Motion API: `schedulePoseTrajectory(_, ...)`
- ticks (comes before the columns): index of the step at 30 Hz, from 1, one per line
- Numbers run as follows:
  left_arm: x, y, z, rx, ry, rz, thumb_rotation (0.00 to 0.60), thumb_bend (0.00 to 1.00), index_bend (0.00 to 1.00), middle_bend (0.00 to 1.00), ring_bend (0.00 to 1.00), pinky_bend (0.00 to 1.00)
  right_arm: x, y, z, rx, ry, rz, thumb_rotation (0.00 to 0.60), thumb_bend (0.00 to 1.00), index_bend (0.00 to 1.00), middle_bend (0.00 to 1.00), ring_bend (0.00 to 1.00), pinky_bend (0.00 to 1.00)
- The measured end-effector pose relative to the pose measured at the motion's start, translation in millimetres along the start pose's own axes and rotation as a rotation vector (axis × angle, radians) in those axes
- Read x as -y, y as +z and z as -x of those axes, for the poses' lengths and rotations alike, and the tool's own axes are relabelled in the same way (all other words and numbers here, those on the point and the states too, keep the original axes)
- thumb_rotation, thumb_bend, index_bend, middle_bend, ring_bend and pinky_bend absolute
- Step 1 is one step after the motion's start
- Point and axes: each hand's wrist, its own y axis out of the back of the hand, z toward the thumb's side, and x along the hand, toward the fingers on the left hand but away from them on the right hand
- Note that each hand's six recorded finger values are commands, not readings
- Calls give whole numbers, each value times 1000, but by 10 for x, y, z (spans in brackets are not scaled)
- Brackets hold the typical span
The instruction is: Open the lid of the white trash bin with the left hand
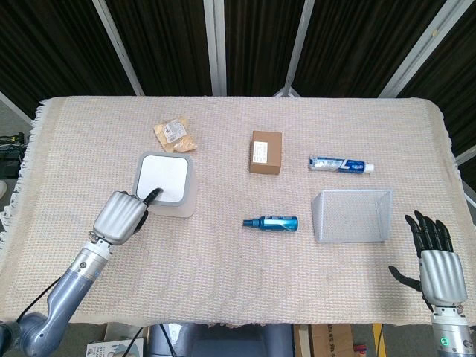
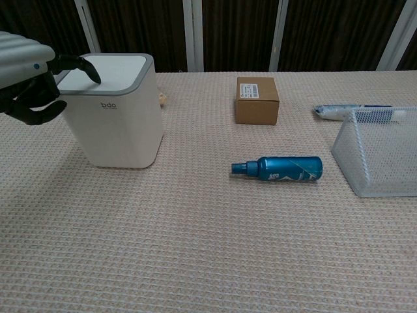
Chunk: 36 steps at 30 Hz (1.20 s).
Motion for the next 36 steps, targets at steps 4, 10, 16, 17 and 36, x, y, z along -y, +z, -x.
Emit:
schedulePoseTrajectory(4,-135,-11,5,-13,48,17,600,594,244,785,690,710,5,-8,5,4,0,-1,600,143,81,0,40,14)
schedulePoseTrajectory(10,-511,2,126,-5,206,111,600,437,228,525,460,489,-1,-15,7,10,-4,-2,600,143,81,0,40,14)
schedulePoseTrajectory(16,-757,-159,585,-34,349,158,600,237,228,355,278,307,31,-4,0,-2,17,-10,600,142,81,0,40,14)
schedulePoseTrajectory(17,-737,-214,702,-53,347,160,600,220,228,332,249,289,35,0,-2,-5,21,-13,600,142,81,0,40,14)
schedulePoseTrajectory(36,37,-963,1949,-274,236,301,600,142,219,196,77,167,-9,59,-49,-61,37,-27,600,142,81,0,36,14)
